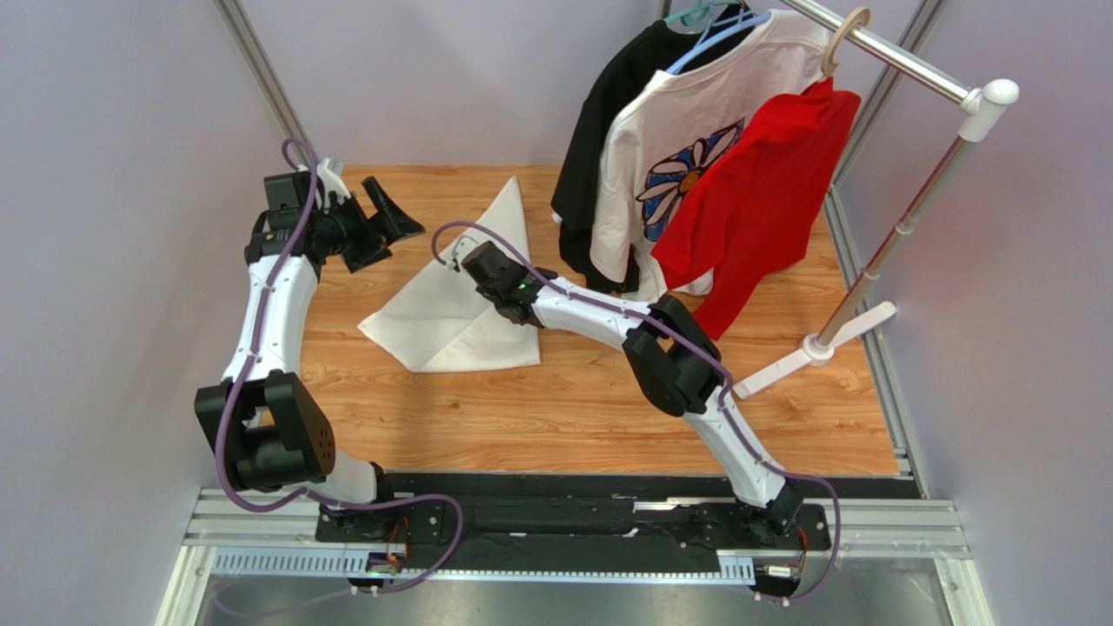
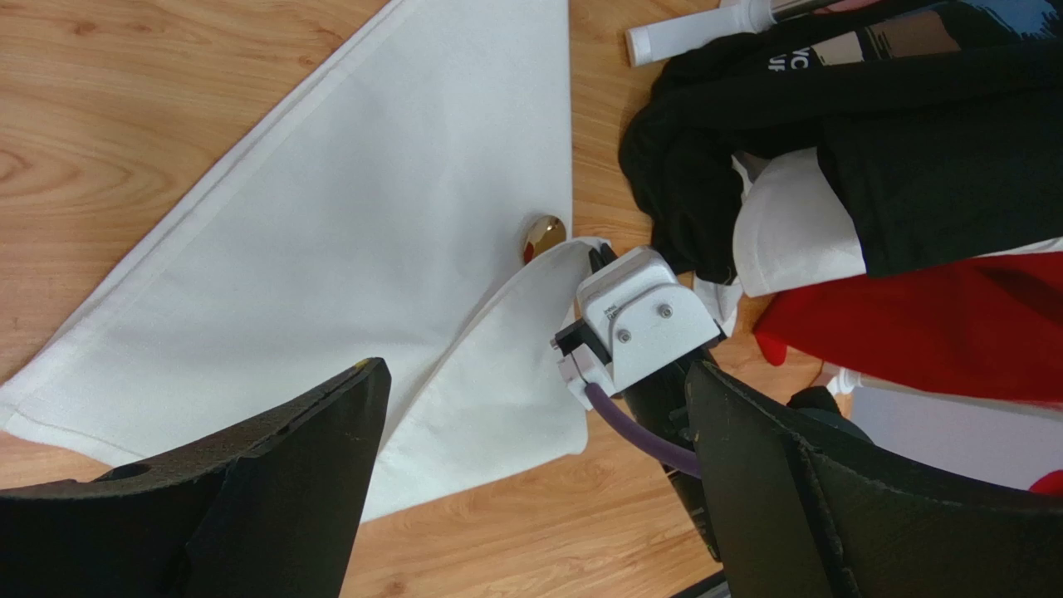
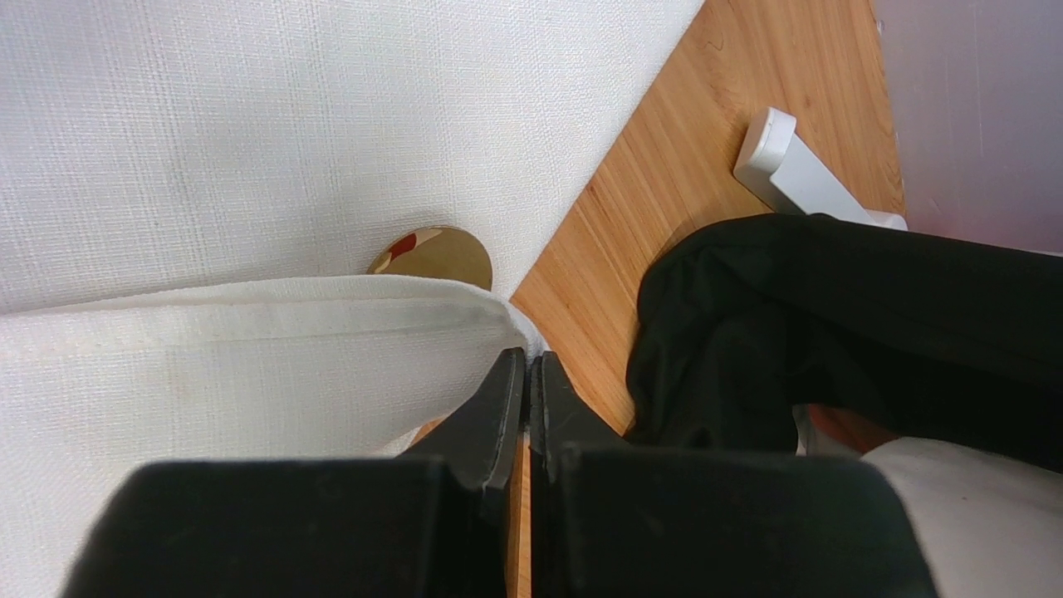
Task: Fold the napkin, place the utensils inside, and roll it up
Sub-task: Fold the napkin
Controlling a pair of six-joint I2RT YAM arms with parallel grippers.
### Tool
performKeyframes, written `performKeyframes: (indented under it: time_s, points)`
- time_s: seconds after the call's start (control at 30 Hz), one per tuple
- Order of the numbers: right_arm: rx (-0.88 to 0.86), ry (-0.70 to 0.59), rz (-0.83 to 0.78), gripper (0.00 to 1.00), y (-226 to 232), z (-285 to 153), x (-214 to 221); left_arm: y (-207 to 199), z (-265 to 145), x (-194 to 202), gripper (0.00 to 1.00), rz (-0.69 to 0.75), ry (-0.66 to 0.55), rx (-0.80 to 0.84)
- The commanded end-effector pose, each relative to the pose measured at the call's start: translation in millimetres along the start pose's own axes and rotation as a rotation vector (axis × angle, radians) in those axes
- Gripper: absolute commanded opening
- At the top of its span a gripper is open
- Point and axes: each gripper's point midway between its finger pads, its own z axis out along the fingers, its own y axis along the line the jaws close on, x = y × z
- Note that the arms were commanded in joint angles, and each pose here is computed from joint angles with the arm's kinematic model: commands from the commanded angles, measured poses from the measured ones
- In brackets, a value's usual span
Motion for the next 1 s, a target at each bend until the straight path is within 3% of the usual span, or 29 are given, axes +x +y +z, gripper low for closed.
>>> performKeyframes:
  time_s: [0.0,0.1,0.2,0.23,0.37,0.6,0.97]
  points:
    - [0.074,-0.042,0.019,0.00,-21.7,5.2,-18.3,-5.6,-5.5,-7.4,0.98,-0.001,-0.031,0.031]
    - [0.093,-0.047,0.022,0.07,-24.7,10.1,-19.5,-5.7,-4.6,-6.7,0.98,-0.002,-0.028,0.032]
    - [0.098,-0.067,0.040,0.30,-29.7,11.1,-26.9,-3.8,-5.0,-8.0,0.98,-0.006,-0.031,0.030]
    - [0.097,-0.073,0.044,0.46,-31.4,10.6,-28.9,-3.2,-4.4,-7.7,0.98,-0.006,-0.030,0.030]
    - [0.103,-0.132,0.095,0.66,-49.5,0.0,-48.5,3.2,-5.0,-10.1,0.98,-0.018,-0.036,0.018]
    - [0.034,-0.212,0.250,0.65,-74.2,-53.3,-64.7,6.8,-4.9,-10.1,0.98,-0.020,-0.041,0.009]
    - [-0.447,-0.032,0.742,0.54,30.1,-132.0,25.5,33.7,3.8,-6.2,0.97,-0.015,-0.040,-0.097]
